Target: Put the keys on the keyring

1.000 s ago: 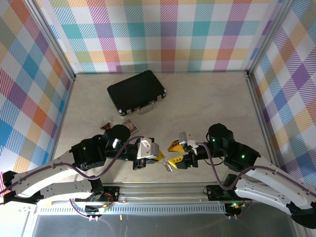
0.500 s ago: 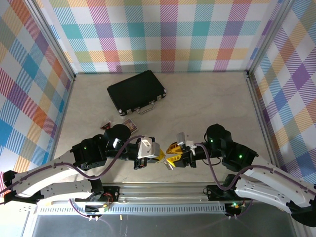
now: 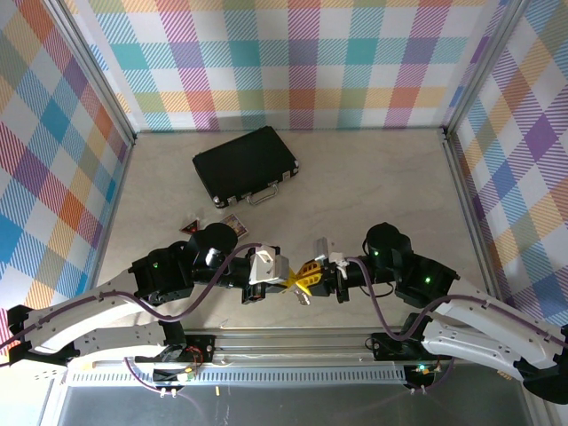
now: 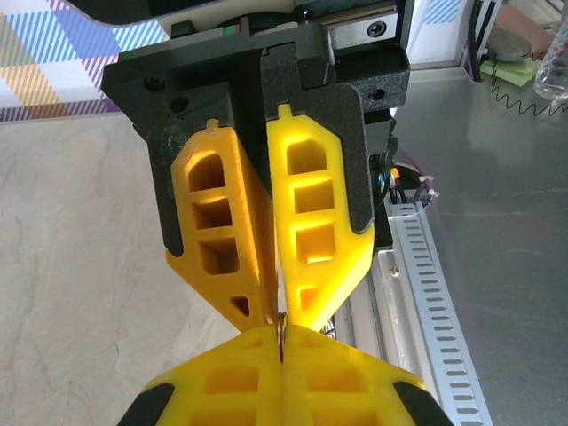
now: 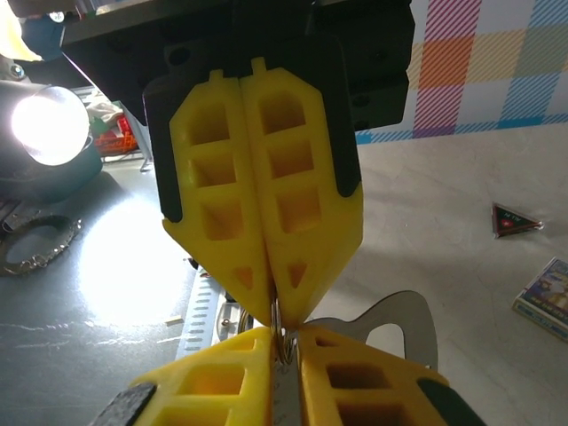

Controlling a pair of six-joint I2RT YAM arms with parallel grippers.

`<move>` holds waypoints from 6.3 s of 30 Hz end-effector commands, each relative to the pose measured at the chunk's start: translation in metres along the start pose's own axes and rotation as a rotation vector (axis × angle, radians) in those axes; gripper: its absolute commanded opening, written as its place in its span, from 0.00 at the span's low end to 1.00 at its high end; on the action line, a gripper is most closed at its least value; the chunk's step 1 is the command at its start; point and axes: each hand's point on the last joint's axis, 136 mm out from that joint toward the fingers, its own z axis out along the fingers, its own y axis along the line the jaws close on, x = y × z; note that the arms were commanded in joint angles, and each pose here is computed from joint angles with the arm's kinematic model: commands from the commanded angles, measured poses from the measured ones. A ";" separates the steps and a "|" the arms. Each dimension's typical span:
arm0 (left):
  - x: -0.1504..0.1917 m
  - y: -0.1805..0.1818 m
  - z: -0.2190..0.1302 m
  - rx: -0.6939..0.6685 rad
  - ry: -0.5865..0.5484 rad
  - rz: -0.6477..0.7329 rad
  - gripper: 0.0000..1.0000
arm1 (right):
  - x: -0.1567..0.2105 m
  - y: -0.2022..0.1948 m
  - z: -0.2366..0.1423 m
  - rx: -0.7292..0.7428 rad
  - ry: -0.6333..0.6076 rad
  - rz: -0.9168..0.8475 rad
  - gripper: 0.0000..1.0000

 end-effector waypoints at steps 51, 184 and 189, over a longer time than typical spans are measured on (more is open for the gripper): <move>-0.003 0.005 -0.004 -0.082 -0.225 -0.111 0.69 | -0.029 -0.028 -0.022 0.234 -0.196 -0.008 0.00; -0.030 0.010 -0.011 -0.070 -0.127 0.008 0.29 | -0.034 -0.004 -0.021 0.107 -0.272 -0.085 0.00; -0.053 0.002 -0.036 -0.080 -0.314 0.019 0.29 | -0.062 0.010 -0.032 0.044 -0.420 -0.085 0.00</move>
